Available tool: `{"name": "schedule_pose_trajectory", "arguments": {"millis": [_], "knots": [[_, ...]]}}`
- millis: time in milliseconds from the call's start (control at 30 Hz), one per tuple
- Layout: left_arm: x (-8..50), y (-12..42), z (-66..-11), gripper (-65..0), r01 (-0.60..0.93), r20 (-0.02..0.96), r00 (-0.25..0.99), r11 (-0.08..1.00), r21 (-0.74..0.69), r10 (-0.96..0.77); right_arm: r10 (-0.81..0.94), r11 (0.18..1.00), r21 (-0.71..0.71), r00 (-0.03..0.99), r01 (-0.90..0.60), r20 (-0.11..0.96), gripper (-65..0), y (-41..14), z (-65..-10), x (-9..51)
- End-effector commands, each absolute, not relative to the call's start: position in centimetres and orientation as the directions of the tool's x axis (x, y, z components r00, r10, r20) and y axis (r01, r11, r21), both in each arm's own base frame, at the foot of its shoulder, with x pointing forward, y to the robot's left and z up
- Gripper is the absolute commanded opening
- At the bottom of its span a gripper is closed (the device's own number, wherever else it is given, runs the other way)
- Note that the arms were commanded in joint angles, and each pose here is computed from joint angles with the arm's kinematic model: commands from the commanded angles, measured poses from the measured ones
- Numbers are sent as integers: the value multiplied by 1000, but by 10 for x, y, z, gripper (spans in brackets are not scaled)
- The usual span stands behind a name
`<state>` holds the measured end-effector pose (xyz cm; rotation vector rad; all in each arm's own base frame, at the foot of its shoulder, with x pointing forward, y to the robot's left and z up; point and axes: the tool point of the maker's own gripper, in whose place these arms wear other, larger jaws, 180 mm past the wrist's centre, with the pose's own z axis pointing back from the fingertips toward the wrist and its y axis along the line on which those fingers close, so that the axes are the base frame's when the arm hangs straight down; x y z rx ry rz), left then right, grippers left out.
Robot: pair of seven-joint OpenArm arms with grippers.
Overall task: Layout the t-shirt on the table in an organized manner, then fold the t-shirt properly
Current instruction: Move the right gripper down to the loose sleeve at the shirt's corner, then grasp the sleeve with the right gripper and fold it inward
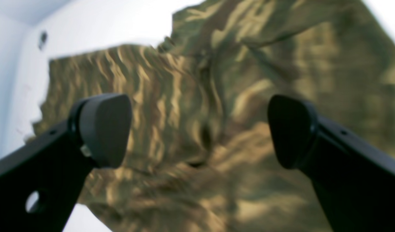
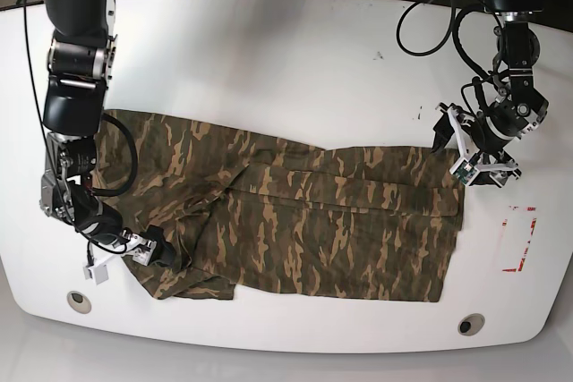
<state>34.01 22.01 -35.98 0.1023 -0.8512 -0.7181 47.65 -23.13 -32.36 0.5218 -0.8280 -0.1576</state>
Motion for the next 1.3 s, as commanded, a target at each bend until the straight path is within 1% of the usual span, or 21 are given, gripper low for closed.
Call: {"name": "schedule_pose_trajectory", "arguments": {"millis": [0, 67, 167, 367, 400, 467, 500, 533, 600, 633, 667, 700, 767, 800, 900, 1067, 1267], "knots": [[350, 221, -342, -176, 521, 676, 402, 761, 386, -618, -258, 896, 425, 628, -130, 735, 0, -249, -292, 471], [351, 221, -342, -176, 521, 677, 401, 761, 386, -618, -205, 914, 376, 626, -153, 752, -1, -253, -294, 456], [351, 222, -341, -176, 520, 677, 401, 762, 387, -617, -158, 924, 339, 628, -179, 762, -1, -251, -298, 440], [351, 222, -341, -176, 520, 676, 401, 761, 388, -618, -111, 925, 319, 652, -209, 750, -9, -239, -316, 413], [351, 222, -341, -176, 520, 676, 401, 761, 388, -618, -109, 924, 319, 656, -209, 747, -21, -239, -319, 410], [351, 222, -341, -176, 520, 676, 401, 761, 388, -618, -110, 923, 323, 661, -209, 742, -68, -236, -324, 406], [351, 222, -341, -176, 520, 676, 401, 761, 388, -618, -113, 922, 325, 659, -209, 743, -130, -235, -326, 405], [351, 222, -341, -176, 520, 676, 401, 761, 388, -618, -116, 922, 327, 659, -207, 743, -171, -235, -328, 404], [350, 222, -342, -176, 520, 675, 402, 761, 387, -618, -125, 922, 331, 652, -203, 748, -310, -235, -329, 403], [350, 222, -342, -176, 520, 675, 402, 761, 387, -618, -128, 921, 332, 649, -203, 750, -363, -235, -329, 404], [350, 222, -342, -176, 520, 675, 402, 761, 387, -618, -133, 920, 336, 644, -202, 753, -467, -233, -329, 405], [350, 222, -342, -176, 520, 675, 402, 761, 387, -618, -133, 920, 336, 645, -202, 752, -528, -231, -331, 405], [350, 222, -342, -176, 520, 675, 402, 761, 387, -618, -112, 929, 312, 655, -198, 747, -622, -233, -337, 404], [350, 222, -342, -176, 520, 675, 402, 761, 387, -618, -98, 934, 297, 658, -197, 747, -642, -234, -338, 404], [350, 222, -342, -176, 520, 676, 402, 762, 386, -617, -35, 953, 226, 670, -200, 742, -650, -233, -348, 406], [350, 222, -342, -176, 520, 676, 402, 762, 386, -617, 81, 971, 101, 692, -219, 718, -639, -224, -366, 407], [350, 222, -342, -176, 520, 676, 402, 762, 386, -617, 174, 955, 47, 680, -294, 712, -639, -200, -371, 412]]}}
